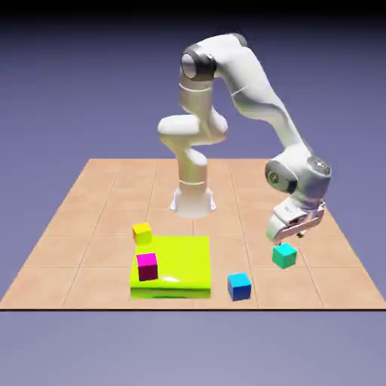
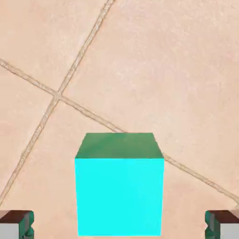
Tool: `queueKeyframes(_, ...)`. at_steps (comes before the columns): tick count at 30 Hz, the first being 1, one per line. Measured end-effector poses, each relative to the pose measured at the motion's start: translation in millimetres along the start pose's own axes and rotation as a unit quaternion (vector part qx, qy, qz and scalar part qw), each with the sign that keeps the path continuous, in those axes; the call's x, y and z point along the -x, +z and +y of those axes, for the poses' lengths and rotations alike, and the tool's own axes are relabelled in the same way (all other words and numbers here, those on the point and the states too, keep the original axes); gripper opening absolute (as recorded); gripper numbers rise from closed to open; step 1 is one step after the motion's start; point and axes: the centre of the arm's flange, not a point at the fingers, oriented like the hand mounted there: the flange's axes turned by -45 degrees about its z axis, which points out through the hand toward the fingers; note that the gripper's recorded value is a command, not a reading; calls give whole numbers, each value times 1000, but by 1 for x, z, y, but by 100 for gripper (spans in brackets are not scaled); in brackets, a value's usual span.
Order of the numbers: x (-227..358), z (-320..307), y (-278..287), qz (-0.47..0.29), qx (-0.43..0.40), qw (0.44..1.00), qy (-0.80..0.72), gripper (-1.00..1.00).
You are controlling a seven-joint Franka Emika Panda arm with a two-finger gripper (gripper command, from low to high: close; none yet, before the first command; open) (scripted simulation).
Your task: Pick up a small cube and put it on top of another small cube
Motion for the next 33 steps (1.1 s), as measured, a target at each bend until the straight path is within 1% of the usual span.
queueKeyframes(2, -1, 0, 32, 0, 0, 1000, -1, 0)
queueKeyframes(3, -1, 0, 38, -1, 0, 1000, -1, -100)
queueKeyframes(5, -1, 0, 38, -1, 0, 1000, -1, -100)
queueKeyframes(9, 3, 0, -26, -1, -1, 1000, -1, -100)
queueKeyframes(10, -1, 20, -36, -2, -5, 1000, 30, -100)
queueKeyframes(13, -9, 119, -56, -6, -27, 984, 175, -100)
queueKeyframes(17, 12, 250, -83, -9, -65, 932, 357, -100)
queueKeyframes(21, 67, 372, -108, -8, -111, 847, 520, -100)
queueKeyframes(25, 154, 478, -130, 0, -163, 733, 661, -100)
queueKeyframes(26, 153, 478, -130, 0, -163, 734, 660, -100)
queueKeyframes(29, 140, 469, -78, 0, -163, 734, 659, -100)
queueKeyframes(30, 137, 465, -63, 0, -162, 734, 659, 100)
queueKeyframes(32, 137, 465, -63, -1, -161, 734, 659, 100)
queueKeyframes(33, 140, 469, -80, -1, -162, 734, 659, 100)
